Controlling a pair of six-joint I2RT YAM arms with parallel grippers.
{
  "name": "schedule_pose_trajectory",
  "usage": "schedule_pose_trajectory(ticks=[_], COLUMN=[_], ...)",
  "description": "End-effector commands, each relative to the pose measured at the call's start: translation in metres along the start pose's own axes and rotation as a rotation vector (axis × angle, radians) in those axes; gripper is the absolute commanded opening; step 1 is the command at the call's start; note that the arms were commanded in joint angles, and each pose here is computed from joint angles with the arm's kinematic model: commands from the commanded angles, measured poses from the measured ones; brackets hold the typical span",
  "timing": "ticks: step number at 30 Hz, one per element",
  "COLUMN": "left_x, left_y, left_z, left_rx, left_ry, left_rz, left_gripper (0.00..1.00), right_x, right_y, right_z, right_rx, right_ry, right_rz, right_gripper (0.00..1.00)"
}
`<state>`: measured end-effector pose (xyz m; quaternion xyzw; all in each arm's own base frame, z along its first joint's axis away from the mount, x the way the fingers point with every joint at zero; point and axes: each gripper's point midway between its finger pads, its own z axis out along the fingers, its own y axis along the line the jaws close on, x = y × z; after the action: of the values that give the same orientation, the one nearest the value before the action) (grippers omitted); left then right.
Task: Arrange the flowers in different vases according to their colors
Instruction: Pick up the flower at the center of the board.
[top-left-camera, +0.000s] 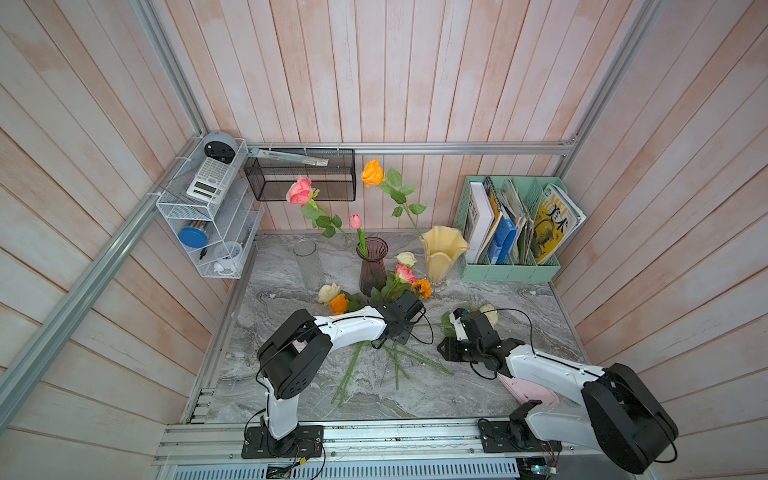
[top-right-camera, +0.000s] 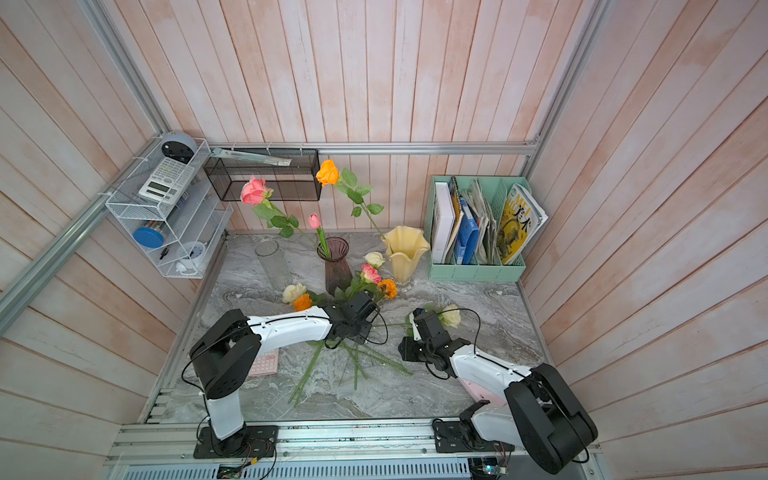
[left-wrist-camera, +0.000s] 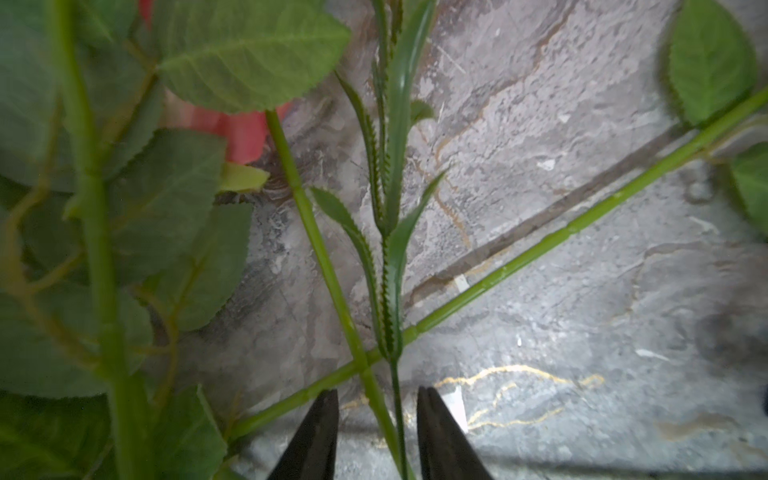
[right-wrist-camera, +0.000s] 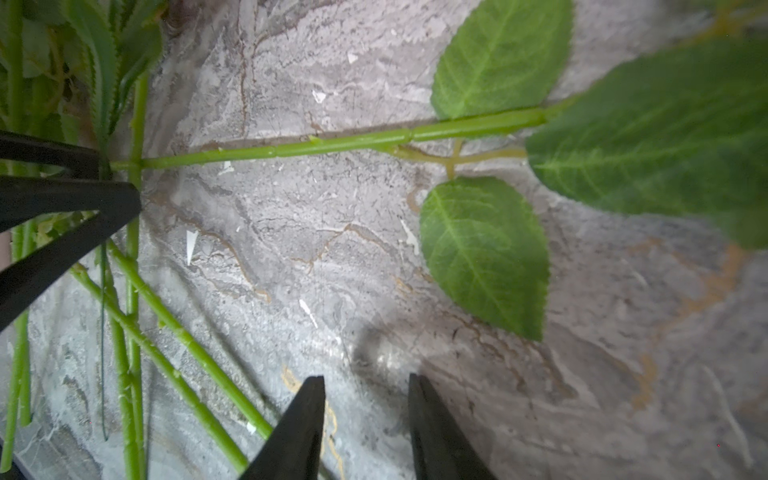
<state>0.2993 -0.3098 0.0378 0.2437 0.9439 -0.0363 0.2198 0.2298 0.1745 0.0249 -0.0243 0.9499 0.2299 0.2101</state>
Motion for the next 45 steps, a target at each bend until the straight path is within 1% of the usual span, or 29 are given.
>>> schedule_pose_trajectory(ticks=[1, 6, 13, 18, 21, 29, 31, 35, 39, 41, 45], left_x=[-0.011, -0.011, -0.016, -0.015, -0.020, -0.033, -0.033, -0.030, -0.023, -0.021, -0.031], left_y=[-0.002, 0.000, 0.000, -0.001, -0.001, 0.000, 0.001, 0.005, 0.011, 0.005, -0.009], left_z=[0.001, 0.003, -0.005, -0.005, -0.016, -0.051, -0.062, -0.088, -0.127, -0.155, -0.224], left_rx=[-0.014, -0.031, -0.019, -0.014, -0.007, 0.007, 0.015, 0.033, 0.058, 0.128, 0.320], left_ry=[-0.025, -0.021, -0.041, -0.036, -0.062, -0.123, -0.139, -0.168, -0.201, -0.250, -0.416], left_rz=[-0.002, 0.002, 0.002, -0.002, -0.010, -0.007, -0.010, -0.014, -0.023, -0.013, -0.002], left_gripper=[0.34, 0.27, 0.21, 0.14, 0.12, 0.03, 0.01, 0.00, 0.00, 0.00, 0.00], right_x=[0.004, 0.004, 0.003, 0.003, 0.002, 0.001, 0.001, 0.001, 0.000, 0.000, 0.000], right_y=[-0.002, -0.003, -0.003, -0.002, -0.003, -0.002, -0.002, -0.003, -0.003, -0.003, -0.004], right_z=[0.002, 0.000, 0.000, 0.001, 0.001, 0.002, 0.002, 0.002, 0.003, 0.003, 0.005], right_rx=[0.000, 0.002, 0.004, 0.001, 0.004, 0.006, 0.005, 0.008, 0.010, 0.013, 0.016], right_ry=[0.012, 0.011, 0.007, 0.007, 0.005, 0.006, 0.004, 0.004, 0.007, 0.008, 0.013], right_rz=[0.007, 0.004, 0.002, 0.002, 0.001, 0.001, 0.001, 0.001, 0.000, -0.001, -0.005], right_gripper=[0.40, 0.40, 0.40, 0.40, 0.40, 0.40, 0.40, 0.40, 0.40, 0.40, 0.40])
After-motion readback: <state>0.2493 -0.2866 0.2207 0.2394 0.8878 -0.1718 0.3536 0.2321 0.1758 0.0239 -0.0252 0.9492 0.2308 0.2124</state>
